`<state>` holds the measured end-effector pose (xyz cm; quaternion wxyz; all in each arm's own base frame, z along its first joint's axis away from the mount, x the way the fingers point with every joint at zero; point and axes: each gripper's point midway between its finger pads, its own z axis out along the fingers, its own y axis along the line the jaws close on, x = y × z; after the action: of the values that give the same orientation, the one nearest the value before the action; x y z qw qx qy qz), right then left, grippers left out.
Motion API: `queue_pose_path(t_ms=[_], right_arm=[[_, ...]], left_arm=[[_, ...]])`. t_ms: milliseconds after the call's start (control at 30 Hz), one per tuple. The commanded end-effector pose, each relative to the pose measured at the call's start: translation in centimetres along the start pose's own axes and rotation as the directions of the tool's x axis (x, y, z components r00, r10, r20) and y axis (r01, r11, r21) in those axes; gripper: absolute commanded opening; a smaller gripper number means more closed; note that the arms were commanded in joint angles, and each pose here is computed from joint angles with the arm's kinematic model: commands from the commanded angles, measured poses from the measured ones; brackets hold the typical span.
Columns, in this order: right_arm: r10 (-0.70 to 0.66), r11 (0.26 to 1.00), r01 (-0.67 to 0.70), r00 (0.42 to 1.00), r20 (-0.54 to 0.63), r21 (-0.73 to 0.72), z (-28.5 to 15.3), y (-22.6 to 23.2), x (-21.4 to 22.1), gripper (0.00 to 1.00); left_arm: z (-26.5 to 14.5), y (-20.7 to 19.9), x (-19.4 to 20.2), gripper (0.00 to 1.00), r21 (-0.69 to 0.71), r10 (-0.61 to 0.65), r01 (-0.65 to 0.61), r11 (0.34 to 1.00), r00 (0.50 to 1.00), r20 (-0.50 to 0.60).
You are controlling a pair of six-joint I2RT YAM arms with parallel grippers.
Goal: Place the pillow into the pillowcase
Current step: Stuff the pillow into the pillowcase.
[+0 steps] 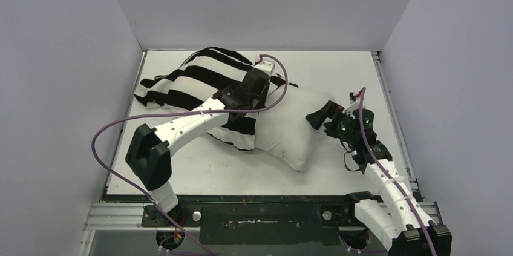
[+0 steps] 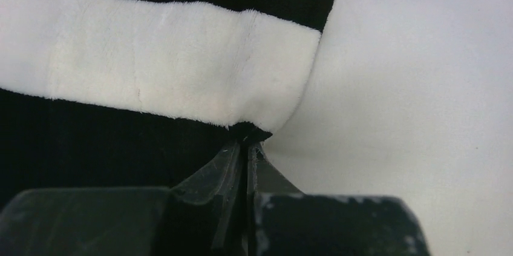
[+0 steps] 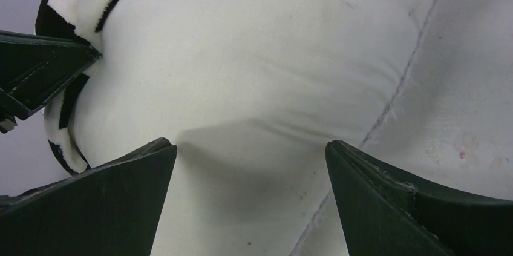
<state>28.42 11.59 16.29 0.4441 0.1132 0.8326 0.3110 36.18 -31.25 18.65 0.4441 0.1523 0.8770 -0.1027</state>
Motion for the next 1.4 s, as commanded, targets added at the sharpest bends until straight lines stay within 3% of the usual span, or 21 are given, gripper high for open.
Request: queue_pose_path(t_ms=[0, 100, 200, 300, 367, 567, 700, 900, 1000, 1067, 1133, 1200, 1367], right_arm=[[0.064, 0.997, -0.067, 0.994, 0.089, 0.038, -1.1, -0.3, -1.2, 1.00], [0.095, 0.995, -0.099, 0.990, 0.108, 0.031, -1.2, -0.8, -0.7, 1.00], [0.160, 0.985, -0.151, 0.982, 0.102, -0.088, 0.5, 0.2, 0.0, 0.98], [0.255, 0.923, -0.203, 0.958, 0.127, -0.327, 1.0, 3.7, 0.3, 0.76], [0.295, 0.894, -0.207, 0.940, 0.174, -0.398, 1.2, 5.4, 0.7, 0.62], [0.388, 0.887, -0.262, 0.869, 0.308, -0.381, 3.6, 7.0, 0.0, 0.52], [0.487, 0.862, -0.369, 0.791, 0.370, -0.347, 5.4, 5.3, 0.4, 0.46], [0.490, 0.863, -0.372, 0.781, 0.387, -0.341, 7.9, 5.7, 0.3, 0.44], [0.457, 0.883, -0.362, 0.809, 0.371, -0.299, 8.2, 5.0, 0.6, 0.46], [0.409, 0.906, -0.336, 0.850, 0.332, -0.257, 8.3, 4.5, 0.9, 0.53], [0.302, 0.946, -0.249, 0.908, 0.289, -0.206, 8.1, 4.4, 1.2, 0.67], [0.168, 0.981, -0.137, 0.954, 0.248, -0.139, 7.4, 4.0, 1.9, 0.79], [-0.123, 0.986, 0.140, 0.978, 0.168, -0.094, 4.0, 4.2, 2.7, 0.92]], left_arm=[[-1.5, -0.7, -4.9, 0.00, 0.010, -0.008, 0.007, 1.000, 0.992, 0.127], [-2.8, -2.2, -6.2, 0.00, 0.100, -0.065, 0.050, 0.994, 0.987, 0.149], [-5.7, -6.2, -8.1, 0.00, 0.300, -0.174, 0.116, 0.947, 0.969, 0.178], [-8.4, -10.3, -9.5, 0.00, 0.440, -0.247, 0.146, 0.886, 0.952, 0.182], [-10.0, -13.9, -9.5, 0.00, 0.556, -0.303, 0.184, 0.810, 0.944, 0.129], [-14.1, -25.9, -6.7, 0.00, 0.750, -0.345, 0.245, 0.614, 0.938, -0.024], [-14.0, -28.9, -4.9, 0.00, 0.781, -0.362, 0.291, 0.552, 0.928, -0.091], [-9.1, -25.5, -2.5, 0.00, 0.708, -0.365, 0.340, 0.619, 0.923, -0.124], [-6.0, -19.4, -4.5, 0.00, 0.613, -0.360, 0.317, 0.724, 0.931, -0.057], [-4.6, -15.3, -6.1, 0.01, 0.546, -0.341, 0.293, 0.785, 0.940, -0.014], [-4.2, -11.7, -8.3, 0.09, 0.505, -0.334, 0.277, 0.818, 0.942, 0.024], [-4.7, -9.0, -9.9, 0.23, 0.472, -0.315, 0.251, 0.845, 0.947, 0.060], [-7.6, -4.3, -11.8, 0.48, 0.391, -0.282, 0.215, 0.895, 0.952, 0.122]])
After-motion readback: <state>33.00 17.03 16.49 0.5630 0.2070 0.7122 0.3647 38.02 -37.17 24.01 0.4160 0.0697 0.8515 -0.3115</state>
